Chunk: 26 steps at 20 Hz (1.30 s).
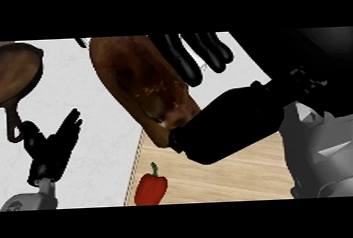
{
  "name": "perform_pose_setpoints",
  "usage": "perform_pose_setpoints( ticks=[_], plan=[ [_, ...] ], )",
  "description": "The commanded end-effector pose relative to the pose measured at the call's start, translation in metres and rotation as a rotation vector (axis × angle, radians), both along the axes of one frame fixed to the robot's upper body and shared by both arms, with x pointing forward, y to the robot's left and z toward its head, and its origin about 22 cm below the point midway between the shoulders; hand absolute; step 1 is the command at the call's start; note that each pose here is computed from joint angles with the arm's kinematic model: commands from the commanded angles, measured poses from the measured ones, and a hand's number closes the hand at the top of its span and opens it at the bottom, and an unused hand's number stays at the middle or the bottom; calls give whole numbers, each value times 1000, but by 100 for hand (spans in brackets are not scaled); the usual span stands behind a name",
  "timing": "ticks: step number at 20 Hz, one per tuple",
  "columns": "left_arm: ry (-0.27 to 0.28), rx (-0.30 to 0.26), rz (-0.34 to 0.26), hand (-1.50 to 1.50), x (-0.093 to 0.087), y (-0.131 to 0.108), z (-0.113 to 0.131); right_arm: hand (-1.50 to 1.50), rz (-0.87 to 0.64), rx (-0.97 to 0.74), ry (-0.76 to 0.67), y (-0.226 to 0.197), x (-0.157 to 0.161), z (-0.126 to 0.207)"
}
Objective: Pick the sweet potato from the tray and place it in the tiered shelf
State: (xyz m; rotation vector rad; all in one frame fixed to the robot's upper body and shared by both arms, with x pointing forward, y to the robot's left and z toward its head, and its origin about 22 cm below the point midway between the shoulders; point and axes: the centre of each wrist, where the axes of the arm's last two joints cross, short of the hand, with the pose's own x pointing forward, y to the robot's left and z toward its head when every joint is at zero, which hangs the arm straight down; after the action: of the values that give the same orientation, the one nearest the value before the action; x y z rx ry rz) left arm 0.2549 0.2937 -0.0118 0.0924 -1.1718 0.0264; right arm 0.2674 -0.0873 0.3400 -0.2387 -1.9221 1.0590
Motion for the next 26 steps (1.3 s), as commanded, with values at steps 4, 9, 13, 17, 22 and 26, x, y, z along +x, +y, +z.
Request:
perform_pose_setpoints(
  ticks=[4,9,13,17,22,26],
  plan=[
    [58,-4,-11,0,-4,-4,-15,150,-66,43,23,11,47,52],
    [59,-6,4,0,6,-3,-12,150,-69,33,23,13,79,65],
    [56,-30,-20,0,2,-1,-6,150,-51,-21,19,23,103,54],
    [42,7,-9,0,0,-6,-10,150,-29,-93,12,9,126,51],
    [51,-7,-13,0,-3,-17,-21,150,-30,-124,-18,41,141,22],
    [39,-5,-4,0,-8,-2,-14,150,-46,-67,-32,34,153,26]
  ],
)
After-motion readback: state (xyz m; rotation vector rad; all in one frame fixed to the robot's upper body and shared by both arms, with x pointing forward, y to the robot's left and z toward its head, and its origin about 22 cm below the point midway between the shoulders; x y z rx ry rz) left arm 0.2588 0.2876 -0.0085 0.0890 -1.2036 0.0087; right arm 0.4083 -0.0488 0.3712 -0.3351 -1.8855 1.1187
